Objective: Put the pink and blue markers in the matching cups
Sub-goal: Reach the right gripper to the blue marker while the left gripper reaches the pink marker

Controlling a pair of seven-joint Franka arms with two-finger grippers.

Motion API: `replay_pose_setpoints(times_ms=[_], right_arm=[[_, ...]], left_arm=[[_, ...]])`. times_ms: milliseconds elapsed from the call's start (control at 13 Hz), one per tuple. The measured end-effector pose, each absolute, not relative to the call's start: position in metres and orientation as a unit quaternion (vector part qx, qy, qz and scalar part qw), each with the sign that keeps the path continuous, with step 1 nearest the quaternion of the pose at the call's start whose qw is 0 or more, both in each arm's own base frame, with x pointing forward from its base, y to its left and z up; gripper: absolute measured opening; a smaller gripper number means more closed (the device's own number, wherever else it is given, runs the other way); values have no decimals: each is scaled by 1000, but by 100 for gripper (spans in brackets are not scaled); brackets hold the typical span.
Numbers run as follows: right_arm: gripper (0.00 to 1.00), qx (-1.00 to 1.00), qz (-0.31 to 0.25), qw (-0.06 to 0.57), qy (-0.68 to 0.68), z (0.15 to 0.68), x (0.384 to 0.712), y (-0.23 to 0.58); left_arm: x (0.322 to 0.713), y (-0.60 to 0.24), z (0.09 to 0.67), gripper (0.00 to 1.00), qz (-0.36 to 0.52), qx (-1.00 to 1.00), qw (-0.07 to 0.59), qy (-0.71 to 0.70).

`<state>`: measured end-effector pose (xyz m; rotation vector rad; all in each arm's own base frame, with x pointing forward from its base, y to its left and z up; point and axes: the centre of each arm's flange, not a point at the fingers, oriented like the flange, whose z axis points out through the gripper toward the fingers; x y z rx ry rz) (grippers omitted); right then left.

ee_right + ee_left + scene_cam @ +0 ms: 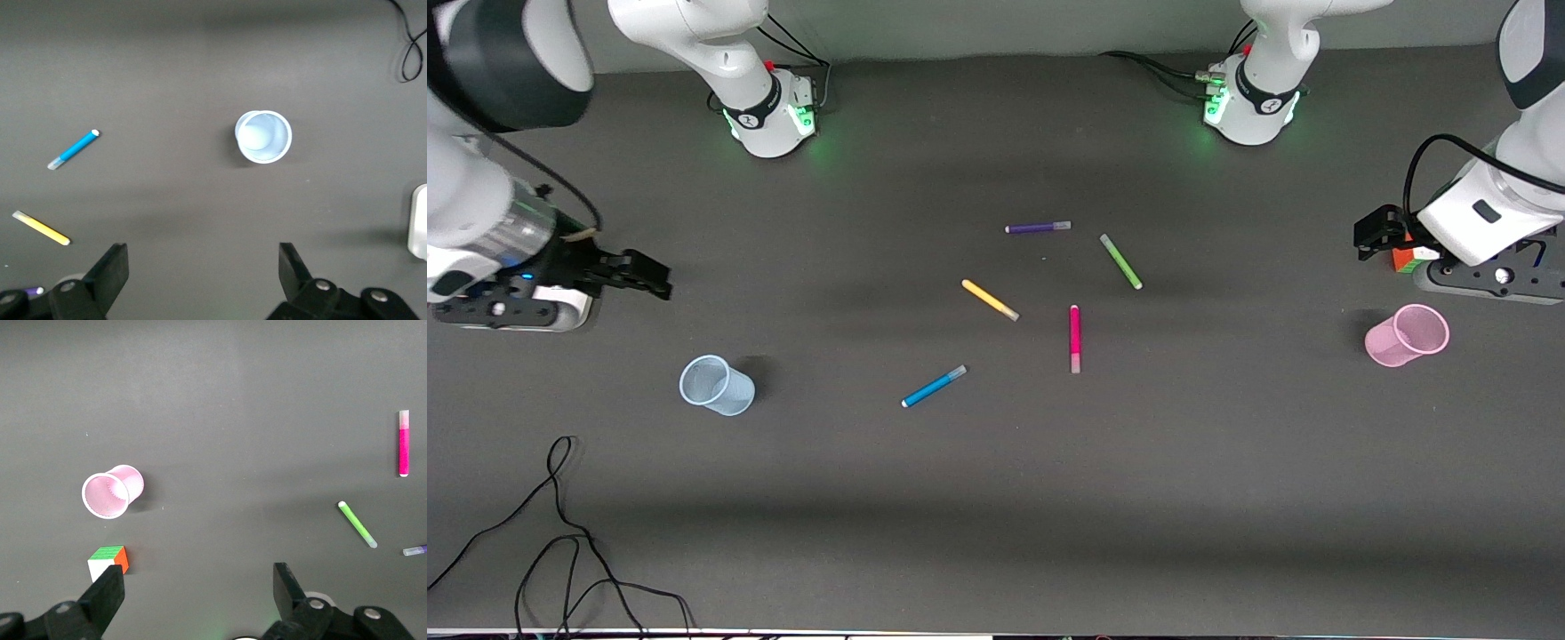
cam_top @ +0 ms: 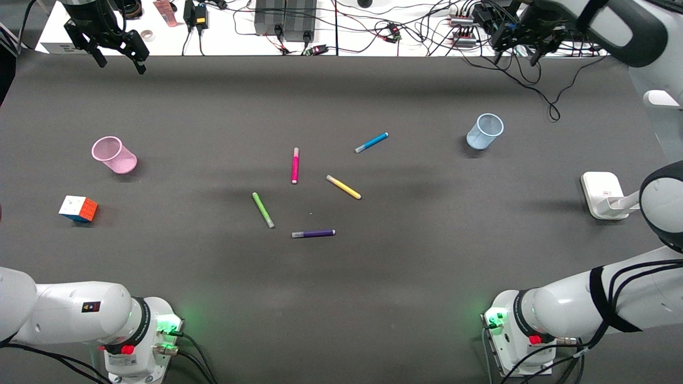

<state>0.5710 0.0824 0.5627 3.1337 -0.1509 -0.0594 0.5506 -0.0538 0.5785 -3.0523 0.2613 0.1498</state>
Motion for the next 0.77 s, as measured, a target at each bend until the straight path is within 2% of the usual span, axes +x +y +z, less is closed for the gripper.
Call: replay_pose_setpoints(times_ms=[231, 538, 769], right_arm=[[100, 996, -15, 3, -83, 556, 572, 112], [100, 986, -8, 3, -168, 533, 571, 183], [100, 962, -4, 2, -272, 523, 576, 228]], left_arm=[[549, -57, 577, 100, 55, -994, 31, 86], [548, -78, 567, 100, 64, -994, -11, 83], [559, -138, 533, 100, 60, -996, -16, 69]])
